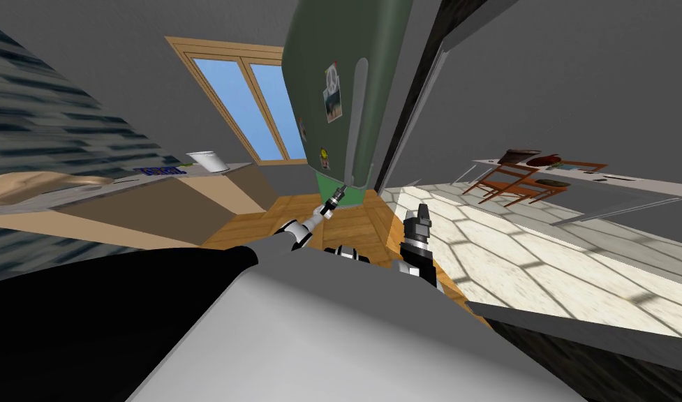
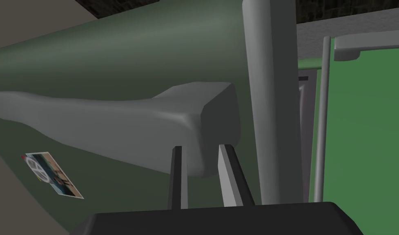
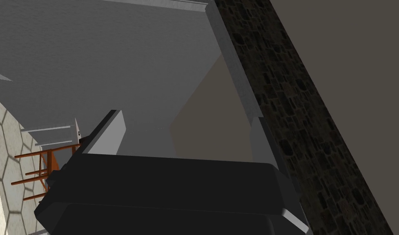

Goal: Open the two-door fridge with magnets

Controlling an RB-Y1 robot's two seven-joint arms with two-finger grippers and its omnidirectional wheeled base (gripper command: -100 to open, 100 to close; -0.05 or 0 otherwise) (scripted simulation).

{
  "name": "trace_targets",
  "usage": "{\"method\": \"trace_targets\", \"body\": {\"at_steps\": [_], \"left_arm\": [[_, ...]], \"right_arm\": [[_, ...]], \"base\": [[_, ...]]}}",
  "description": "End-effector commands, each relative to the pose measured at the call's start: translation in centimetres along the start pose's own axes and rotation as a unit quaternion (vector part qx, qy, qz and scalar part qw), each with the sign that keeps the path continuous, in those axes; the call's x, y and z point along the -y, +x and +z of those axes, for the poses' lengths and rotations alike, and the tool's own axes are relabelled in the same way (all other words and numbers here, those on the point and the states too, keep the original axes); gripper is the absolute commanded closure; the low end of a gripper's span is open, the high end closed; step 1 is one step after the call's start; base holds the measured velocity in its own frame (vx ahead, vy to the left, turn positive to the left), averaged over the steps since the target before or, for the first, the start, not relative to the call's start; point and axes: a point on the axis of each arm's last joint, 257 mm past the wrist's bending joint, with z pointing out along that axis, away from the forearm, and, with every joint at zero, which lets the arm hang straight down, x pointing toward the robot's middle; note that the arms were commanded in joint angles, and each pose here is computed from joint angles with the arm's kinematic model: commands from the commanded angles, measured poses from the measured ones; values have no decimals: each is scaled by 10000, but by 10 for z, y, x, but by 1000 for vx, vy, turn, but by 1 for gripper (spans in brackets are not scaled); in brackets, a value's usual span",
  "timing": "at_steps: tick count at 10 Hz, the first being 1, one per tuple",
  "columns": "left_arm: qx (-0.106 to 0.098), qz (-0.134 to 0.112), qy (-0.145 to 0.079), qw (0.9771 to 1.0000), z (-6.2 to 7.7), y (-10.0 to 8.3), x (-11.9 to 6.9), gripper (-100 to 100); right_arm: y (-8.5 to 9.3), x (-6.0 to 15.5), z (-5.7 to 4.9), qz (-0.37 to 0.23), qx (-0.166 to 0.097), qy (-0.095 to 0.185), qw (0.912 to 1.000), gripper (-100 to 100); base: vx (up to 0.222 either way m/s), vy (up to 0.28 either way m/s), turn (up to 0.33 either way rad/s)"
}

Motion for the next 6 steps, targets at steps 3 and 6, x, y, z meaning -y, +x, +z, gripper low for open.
{"method": "trace_targets", "body": {"at_steps": [3, 6], "left_arm": [[-213, -122, 267, 9993, 10, 6, 22, 100], [-355, -223, 177, 9990, 4, 19, 15, 100]], "right_arm": [[0, 0, 0, -1, 0, -1, 10000, 0], [0, 0, 0, -1, -1, -1, 10000, 0]], "base": [[-77, 150, -21], [-130, 184, -18]]}}
